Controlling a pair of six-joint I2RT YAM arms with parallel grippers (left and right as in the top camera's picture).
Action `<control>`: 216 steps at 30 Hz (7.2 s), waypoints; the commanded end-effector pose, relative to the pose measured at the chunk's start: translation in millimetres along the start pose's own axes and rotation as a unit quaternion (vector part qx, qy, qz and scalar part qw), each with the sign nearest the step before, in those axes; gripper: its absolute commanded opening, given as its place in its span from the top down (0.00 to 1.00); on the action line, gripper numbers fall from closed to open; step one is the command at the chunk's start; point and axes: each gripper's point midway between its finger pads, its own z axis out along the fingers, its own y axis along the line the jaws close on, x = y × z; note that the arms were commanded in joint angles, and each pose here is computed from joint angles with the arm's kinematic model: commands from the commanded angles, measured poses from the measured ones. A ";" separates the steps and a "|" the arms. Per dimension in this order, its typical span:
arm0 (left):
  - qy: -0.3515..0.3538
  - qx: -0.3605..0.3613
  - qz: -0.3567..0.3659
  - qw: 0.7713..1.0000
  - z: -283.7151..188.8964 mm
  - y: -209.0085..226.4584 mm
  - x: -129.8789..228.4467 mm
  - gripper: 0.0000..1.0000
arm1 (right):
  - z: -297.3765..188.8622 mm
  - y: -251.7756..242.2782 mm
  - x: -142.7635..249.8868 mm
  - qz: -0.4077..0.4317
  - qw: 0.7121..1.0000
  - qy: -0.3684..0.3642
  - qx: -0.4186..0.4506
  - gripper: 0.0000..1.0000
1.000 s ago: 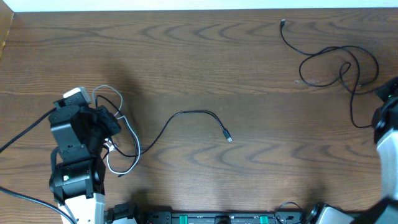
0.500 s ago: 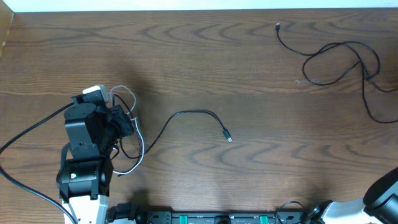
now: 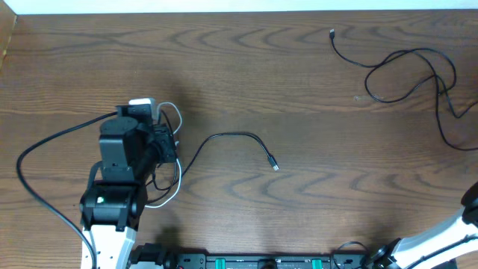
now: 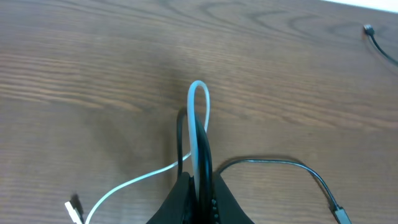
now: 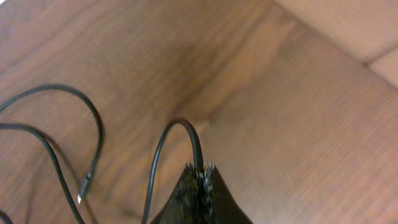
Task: Untangle cables
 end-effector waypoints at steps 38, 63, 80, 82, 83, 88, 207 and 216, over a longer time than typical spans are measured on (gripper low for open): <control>0.015 0.038 0.036 0.999 15.0 -27.6 1.2 0.92 | 8.1 195.1 80.8 -0.358 0.897 0.176 -0.189 0.01; 0.015 0.037 0.036 0.999 15.0 -27.6 1.2 0.93 | 73.1 291.8 171.4 0.061 0.961 0.256 -0.087 0.01; 0.015 0.037 0.036 0.999 15.0 -27.6 1.2 0.93 | 65.2 314.7 190.1 0.182 0.957 0.227 -0.005 0.83; 0.015 0.037 0.036 0.999 15.0 -27.6 1.2 0.93 | 65.8 310.2 189.8 0.180 0.958 0.223 0.005 0.99; 0.015 0.037 0.036 0.999 15.0 -27.5 1.3 0.92 | 66.7 306.1 188.6 0.179 0.959 0.218 0.013 0.99; 0.015 0.037 0.036 0.999 15.0 -27.5 1.3 0.93 | 72.1 284.4 178.1 0.155 0.968 0.191 0.046 0.99; -0.084 -0.482 -0.282 0.825 -79.7 251.8 14.4 0.56 | -275.6 534.3 570.9 -0.733 0.521 0.103 -0.426 0.19; -0.080 -0.482 -0.282 0.825 -78.6 252.0 16.0 0.55 | -268.3 530.6 580.6 -0.732 0.519 0.117 -0.425 0.25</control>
